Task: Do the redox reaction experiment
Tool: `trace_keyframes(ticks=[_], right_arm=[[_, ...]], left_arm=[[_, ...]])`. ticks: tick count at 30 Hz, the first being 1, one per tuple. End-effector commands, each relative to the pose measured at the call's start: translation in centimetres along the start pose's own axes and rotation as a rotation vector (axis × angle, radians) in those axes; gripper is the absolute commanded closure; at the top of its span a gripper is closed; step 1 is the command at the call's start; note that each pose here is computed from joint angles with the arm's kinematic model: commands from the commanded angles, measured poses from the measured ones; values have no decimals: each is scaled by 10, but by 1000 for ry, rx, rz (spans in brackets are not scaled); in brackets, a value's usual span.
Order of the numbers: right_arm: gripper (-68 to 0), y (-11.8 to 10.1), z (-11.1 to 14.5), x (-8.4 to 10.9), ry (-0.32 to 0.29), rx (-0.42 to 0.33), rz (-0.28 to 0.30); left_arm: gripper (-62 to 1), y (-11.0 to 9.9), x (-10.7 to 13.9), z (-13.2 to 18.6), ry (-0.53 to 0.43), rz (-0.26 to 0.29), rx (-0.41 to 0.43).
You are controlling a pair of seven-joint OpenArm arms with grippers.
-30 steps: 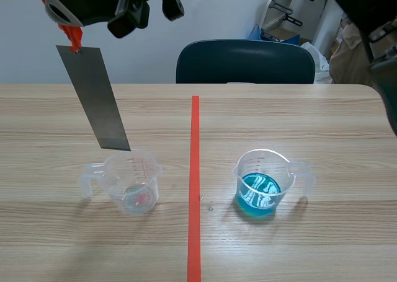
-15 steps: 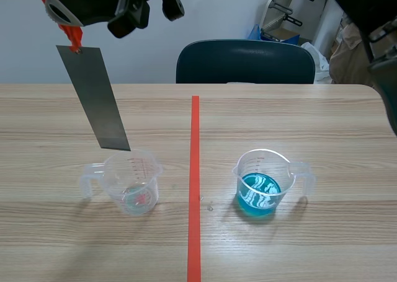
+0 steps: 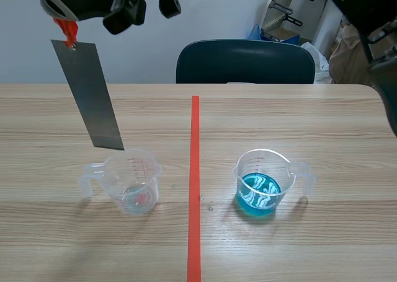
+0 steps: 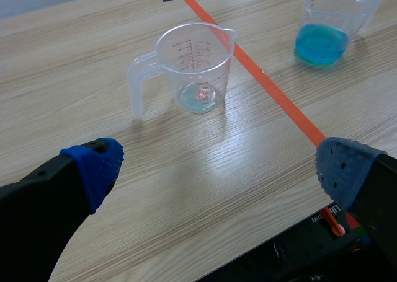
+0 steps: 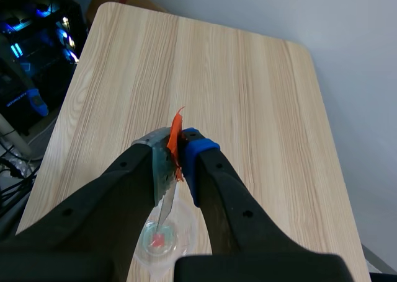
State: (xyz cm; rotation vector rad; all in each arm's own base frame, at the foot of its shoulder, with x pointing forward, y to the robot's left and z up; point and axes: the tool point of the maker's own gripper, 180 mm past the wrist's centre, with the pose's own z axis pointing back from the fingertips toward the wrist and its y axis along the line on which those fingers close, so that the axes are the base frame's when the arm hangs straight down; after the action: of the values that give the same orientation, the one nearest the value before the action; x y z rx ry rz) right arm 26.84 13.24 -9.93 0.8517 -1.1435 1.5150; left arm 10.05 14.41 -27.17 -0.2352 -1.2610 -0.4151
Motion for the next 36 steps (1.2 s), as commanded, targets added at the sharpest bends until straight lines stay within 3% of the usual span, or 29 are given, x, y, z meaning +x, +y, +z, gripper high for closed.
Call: trace_keyframes(ticks=[1,10,20,28,36], right_arm=[[-6,-2,-3,-1,-1,9,5],[-6,-4,-25,-36,45,24,-68],[-6,-14,-41,-70,40,-6,-125],[-6,-12,-53,-100,66,-37,-128],[-6,-8,-56,-115,97,-48,-79]], left_arm=[[-623,-1,6,-2,-26,-1,0],[-623,-3,7,-2,-29,-17,-12],[-623,-3,7,-2,-29,-17,-12],[-623,-3,7,-2,-30,-17,-12],[-623,-3,7,-2,-29,-17,-12]])
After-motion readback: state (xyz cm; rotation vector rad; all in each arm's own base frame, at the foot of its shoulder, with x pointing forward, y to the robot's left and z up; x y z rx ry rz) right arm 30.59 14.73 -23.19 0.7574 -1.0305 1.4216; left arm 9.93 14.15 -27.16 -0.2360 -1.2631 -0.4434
